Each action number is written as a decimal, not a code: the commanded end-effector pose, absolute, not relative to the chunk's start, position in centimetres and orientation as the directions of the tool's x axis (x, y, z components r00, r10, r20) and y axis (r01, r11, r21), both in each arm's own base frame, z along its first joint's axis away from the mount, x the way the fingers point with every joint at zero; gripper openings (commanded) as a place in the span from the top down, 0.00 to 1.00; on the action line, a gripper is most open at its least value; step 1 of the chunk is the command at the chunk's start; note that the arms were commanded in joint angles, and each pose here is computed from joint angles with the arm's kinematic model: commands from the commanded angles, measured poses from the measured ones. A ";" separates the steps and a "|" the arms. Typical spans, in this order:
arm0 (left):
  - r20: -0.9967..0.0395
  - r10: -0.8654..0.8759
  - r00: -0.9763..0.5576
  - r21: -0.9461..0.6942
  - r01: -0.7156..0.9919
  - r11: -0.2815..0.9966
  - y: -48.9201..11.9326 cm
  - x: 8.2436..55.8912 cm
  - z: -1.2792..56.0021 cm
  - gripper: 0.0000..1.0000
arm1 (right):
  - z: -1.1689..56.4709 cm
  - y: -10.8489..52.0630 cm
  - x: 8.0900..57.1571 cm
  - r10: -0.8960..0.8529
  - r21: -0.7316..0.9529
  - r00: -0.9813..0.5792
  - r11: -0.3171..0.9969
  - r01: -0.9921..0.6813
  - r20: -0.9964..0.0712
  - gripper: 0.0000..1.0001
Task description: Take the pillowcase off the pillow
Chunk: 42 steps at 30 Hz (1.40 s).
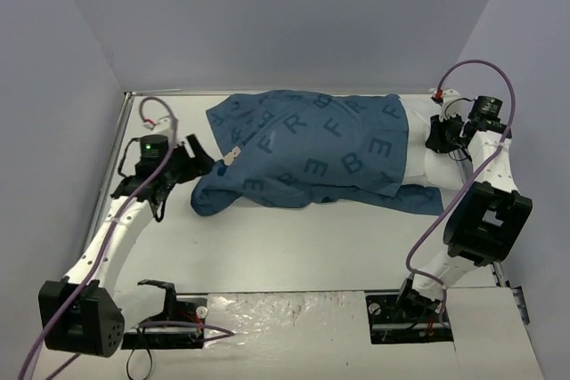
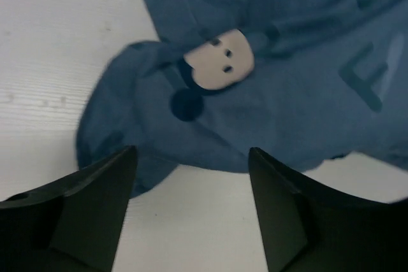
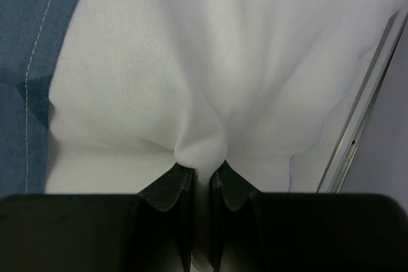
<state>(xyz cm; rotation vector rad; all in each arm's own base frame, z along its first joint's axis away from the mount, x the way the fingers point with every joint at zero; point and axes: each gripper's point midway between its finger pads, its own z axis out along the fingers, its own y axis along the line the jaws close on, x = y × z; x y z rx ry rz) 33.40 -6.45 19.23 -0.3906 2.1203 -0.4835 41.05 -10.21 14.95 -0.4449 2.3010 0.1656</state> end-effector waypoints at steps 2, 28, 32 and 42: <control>-0.803 -0.135 -0.581 -0.315 0.220 0.923 -12.2 32.7 20.3 0.25 | 15.3 -7.7 40.2 -0.250 0.052 -0.655 0.912 -0.406 -0.713 0.99; -0.772 0.166 -0.613 0.140 0.089 0.986 -9.9 36.5 14.2 0.98 | 17.5 -6.3 40.4 -0.252 0.031 -0.635 0.916 -0.400 -0.730 1.00; -0.822 0.005 -0.570 0.069 -0.091 0.993 -4.1 35.9 16.7 0.98 | 19.9 -8.3 41.3 -0.234 0.000 -0.603 0.932 -0.361 -0.762 1.00; -0.891 -0.217 -0.400 -0.099 -0.294 0.951 4.0 33.5 22.6 0.98 | 20.9 -10.7 42.0 -0.205 -0.009 -0.595 0.949 -0.315 -0.777 1.00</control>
